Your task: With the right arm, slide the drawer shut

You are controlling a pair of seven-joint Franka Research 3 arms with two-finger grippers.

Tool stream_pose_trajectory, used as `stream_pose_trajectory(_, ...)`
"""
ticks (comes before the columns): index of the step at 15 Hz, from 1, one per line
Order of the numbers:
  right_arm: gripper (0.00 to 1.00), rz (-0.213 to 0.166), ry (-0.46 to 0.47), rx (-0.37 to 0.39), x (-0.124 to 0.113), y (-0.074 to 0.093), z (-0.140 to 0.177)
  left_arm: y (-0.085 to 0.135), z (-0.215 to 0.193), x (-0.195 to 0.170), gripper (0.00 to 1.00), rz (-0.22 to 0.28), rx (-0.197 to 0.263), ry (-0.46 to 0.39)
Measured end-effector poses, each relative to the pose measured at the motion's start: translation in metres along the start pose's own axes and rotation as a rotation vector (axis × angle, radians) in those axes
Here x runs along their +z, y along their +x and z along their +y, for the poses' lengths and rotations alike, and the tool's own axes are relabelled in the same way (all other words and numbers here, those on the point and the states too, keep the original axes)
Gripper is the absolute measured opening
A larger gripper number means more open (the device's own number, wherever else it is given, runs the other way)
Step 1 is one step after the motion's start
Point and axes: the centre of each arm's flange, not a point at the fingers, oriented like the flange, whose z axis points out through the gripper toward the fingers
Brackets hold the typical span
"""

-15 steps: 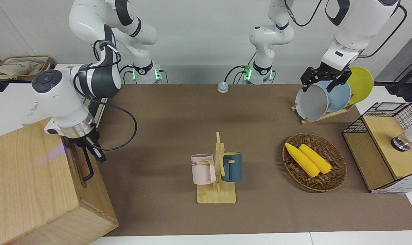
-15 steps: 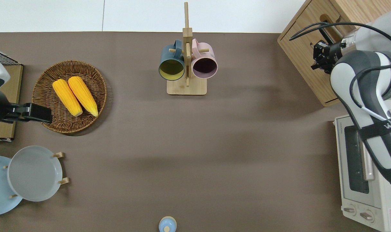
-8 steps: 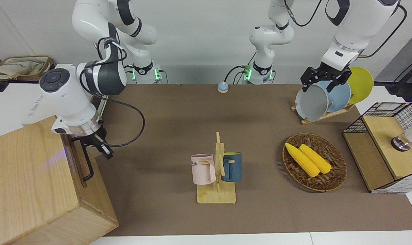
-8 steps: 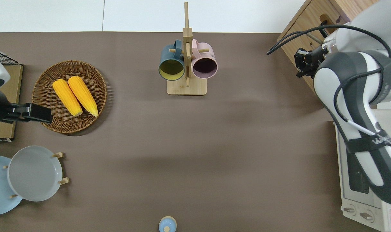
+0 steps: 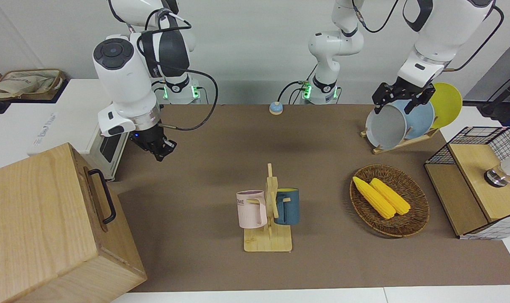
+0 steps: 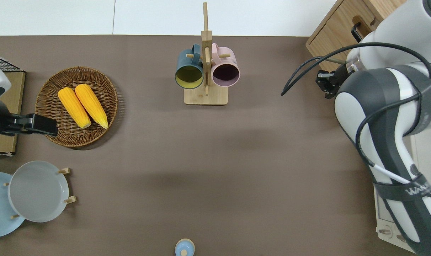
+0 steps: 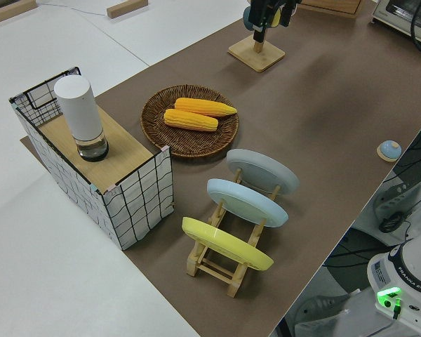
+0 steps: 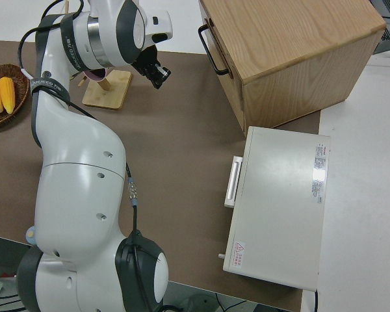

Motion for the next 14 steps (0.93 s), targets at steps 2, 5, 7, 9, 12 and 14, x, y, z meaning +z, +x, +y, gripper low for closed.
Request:
stream_pose_trajectory(2, 0.01, 0.004, -0.008, -0.068, -0.009, -0.005, 0.006, 0.0, 0.0, 0.0, 1.0, 0.0, 0.0, 0.0)
stream_pose_trajectory(5, 0.01, -0.004, 0.019, -0.132, -0.02, -0.012, 0.027, 0.0, 0.0, 0.0, 1.0, 0.0, 0.0, 0.0)
stream_pose_trajectory(7, 0.01, -0.008, 0.025, -0.165, -0.024, -0.014, 0.041, 0.0, 0.0, 0.0, 1.0, 0.0, 0.0, 0.0)
stream_pose_trajectory(9, 0.01, -0.014, 0.024, -0.202, -0.026, -0.016, 0.052, 0.0, 0.0, 0.0, 1.0, 0.0, 0.0, 0.0)
stream_pose_trajectory(12, 0.01, -0.016, 0.024, -0.233, -0.028, -0.017, 0.064, 0.0, 0.0, 0.0, 1.0, 0.0, 0.0, 0.0)
stream_pose_trajectory(14, 0.01, -0.019, 0.022, -0.254, -0.03, -0.017, 0.07, 0.0, 0.0, 0.0, 1.0, 0.0, 0.0, 0.0)
